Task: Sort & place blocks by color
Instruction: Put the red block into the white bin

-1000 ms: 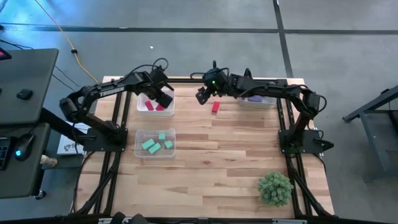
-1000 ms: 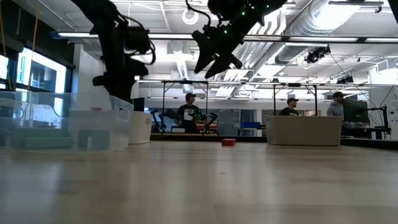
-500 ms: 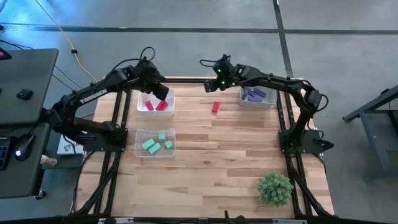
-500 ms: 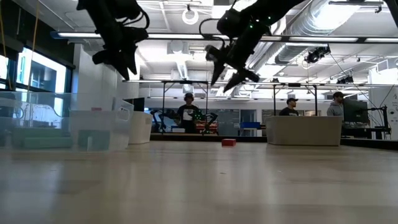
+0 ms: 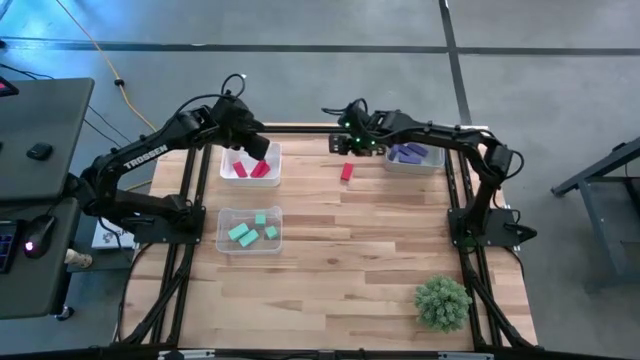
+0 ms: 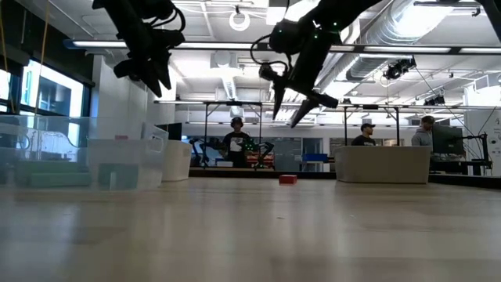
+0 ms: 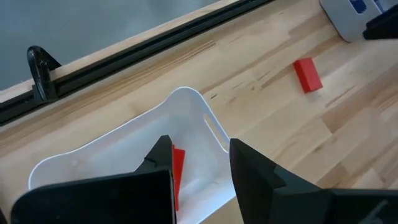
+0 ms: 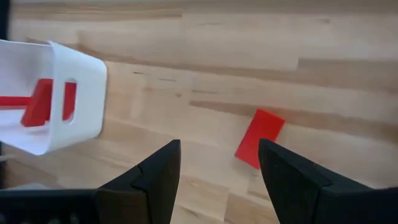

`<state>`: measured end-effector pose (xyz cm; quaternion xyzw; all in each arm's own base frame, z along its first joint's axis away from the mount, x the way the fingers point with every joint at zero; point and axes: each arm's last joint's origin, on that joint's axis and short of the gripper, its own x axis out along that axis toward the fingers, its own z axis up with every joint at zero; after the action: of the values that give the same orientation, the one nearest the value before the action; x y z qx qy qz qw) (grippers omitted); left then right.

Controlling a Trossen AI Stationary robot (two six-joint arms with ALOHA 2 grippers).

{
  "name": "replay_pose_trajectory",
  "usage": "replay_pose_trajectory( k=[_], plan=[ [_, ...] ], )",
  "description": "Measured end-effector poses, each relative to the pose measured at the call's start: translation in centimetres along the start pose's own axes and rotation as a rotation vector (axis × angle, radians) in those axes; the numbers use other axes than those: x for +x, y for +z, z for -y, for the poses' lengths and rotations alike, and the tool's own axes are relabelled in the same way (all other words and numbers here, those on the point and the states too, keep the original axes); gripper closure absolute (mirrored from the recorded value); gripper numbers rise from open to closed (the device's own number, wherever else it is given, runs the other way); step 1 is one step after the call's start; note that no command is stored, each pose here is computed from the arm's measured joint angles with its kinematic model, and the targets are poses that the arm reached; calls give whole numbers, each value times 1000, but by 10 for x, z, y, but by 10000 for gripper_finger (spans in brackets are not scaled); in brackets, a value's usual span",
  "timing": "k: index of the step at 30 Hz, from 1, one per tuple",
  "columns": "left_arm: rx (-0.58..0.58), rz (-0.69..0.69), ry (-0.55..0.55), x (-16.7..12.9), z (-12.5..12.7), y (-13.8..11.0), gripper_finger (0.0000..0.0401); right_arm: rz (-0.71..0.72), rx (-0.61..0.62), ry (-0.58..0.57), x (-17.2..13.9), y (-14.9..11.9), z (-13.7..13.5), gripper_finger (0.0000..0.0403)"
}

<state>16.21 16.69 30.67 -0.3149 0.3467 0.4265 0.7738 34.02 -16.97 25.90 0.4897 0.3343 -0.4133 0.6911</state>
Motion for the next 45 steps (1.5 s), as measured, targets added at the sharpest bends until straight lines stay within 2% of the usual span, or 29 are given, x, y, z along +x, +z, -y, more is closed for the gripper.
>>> replay_pose_trajectory(
  k=[13,31,45],
  plan=[
    [32,-18,8,0,-1,-2,329,-73,18,-123,36,-20,0,198],
    [198,-45,16,0,-2,-4,329,-84,240,-234,73,-30,6,199],
    [221,-44,16,0,-2,-4,329,-118,246,-289,106,-36,13,198]
  ],
)
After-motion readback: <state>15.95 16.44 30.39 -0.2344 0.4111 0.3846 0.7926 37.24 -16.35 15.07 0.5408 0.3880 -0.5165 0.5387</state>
